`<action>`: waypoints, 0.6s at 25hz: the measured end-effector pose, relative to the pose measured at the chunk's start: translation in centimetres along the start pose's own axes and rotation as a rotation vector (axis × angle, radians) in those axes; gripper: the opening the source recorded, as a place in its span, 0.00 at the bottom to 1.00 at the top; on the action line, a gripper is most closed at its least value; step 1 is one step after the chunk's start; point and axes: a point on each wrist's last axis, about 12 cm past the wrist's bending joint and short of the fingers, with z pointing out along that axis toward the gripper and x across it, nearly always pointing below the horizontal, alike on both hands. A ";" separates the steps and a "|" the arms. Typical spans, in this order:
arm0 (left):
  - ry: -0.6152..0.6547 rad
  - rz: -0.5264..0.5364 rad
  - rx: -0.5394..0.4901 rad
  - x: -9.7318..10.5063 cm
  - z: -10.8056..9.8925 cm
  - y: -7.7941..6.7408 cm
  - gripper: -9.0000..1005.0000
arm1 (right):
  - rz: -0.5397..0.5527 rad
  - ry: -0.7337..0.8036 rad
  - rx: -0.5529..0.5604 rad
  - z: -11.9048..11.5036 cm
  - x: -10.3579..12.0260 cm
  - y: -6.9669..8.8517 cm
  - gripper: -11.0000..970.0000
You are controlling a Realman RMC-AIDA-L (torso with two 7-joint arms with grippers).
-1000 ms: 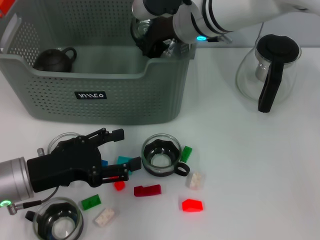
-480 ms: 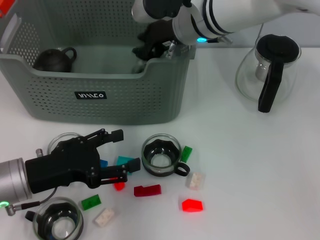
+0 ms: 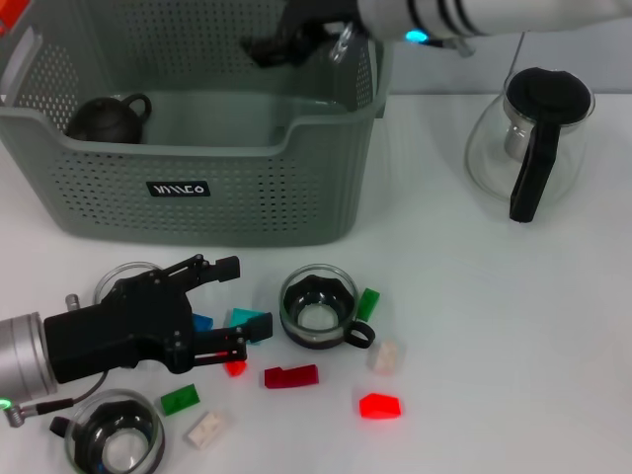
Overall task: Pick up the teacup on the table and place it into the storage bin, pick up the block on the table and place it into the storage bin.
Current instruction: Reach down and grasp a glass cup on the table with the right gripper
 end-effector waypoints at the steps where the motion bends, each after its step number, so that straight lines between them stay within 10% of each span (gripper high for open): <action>1: 0.000 0.000 0.000 0.0 0.0 0.0 0.87 | 0.006 -0.023 0.001 -0.7 -0.2 0.0 0.68; 15: 0.007 0.013 -0.008 -0.2 -0.3 0.3 0.87 | 0.030 0.018 -0.432 -12.5 1.9 4.0 0.84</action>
